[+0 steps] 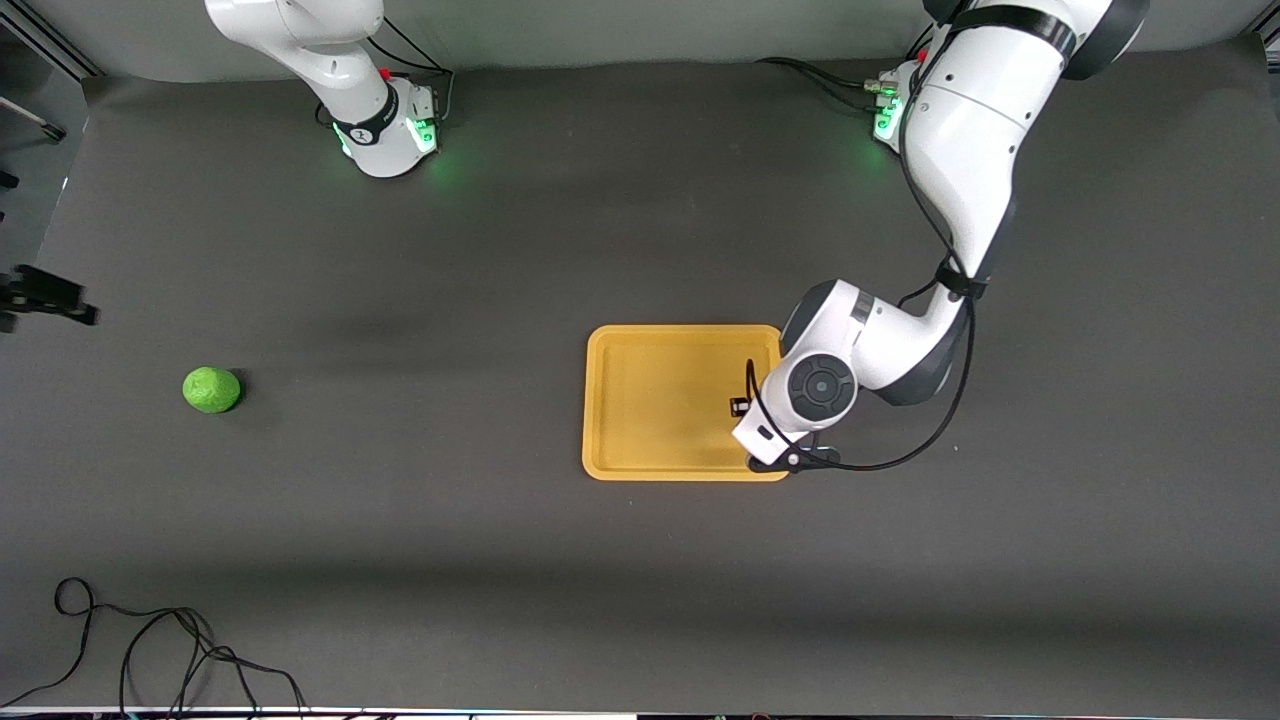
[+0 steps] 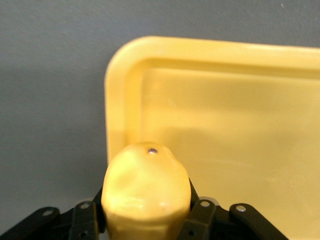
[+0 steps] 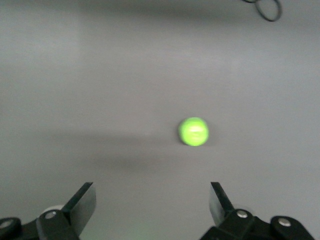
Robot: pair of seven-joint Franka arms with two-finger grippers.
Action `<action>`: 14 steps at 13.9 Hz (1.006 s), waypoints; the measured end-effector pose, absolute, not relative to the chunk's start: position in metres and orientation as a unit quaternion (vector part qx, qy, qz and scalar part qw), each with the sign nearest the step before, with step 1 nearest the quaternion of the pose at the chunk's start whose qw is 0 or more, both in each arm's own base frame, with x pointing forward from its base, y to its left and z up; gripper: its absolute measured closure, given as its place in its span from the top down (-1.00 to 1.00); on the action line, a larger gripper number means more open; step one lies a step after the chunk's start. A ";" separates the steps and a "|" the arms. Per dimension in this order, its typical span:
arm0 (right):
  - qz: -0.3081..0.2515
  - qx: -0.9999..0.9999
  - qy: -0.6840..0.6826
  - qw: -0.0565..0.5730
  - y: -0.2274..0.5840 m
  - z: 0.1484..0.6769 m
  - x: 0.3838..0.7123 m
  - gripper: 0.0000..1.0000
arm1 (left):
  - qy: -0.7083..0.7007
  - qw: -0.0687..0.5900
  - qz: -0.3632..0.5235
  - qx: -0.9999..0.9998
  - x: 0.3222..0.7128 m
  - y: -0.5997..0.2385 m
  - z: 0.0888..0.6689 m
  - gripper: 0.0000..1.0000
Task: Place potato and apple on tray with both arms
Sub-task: 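Carry the potato with the left gripper and lower it onto the tray, then release the potato and withdraw the left gripper while the right gripper reaches the apple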
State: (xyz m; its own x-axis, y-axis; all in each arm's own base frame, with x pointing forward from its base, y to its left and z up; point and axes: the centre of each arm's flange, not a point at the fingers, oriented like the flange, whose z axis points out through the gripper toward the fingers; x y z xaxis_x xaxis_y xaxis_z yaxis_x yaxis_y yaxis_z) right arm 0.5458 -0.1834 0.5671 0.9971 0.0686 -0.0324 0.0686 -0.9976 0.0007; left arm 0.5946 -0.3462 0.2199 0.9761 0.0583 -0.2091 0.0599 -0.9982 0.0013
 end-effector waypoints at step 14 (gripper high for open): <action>0.036 0.999 0.027 -0.010 -0.235 0.353 0.479 1.00 | 0.038 -0.014 -0.074 0.996 0.612 -0.337 0.243 0.98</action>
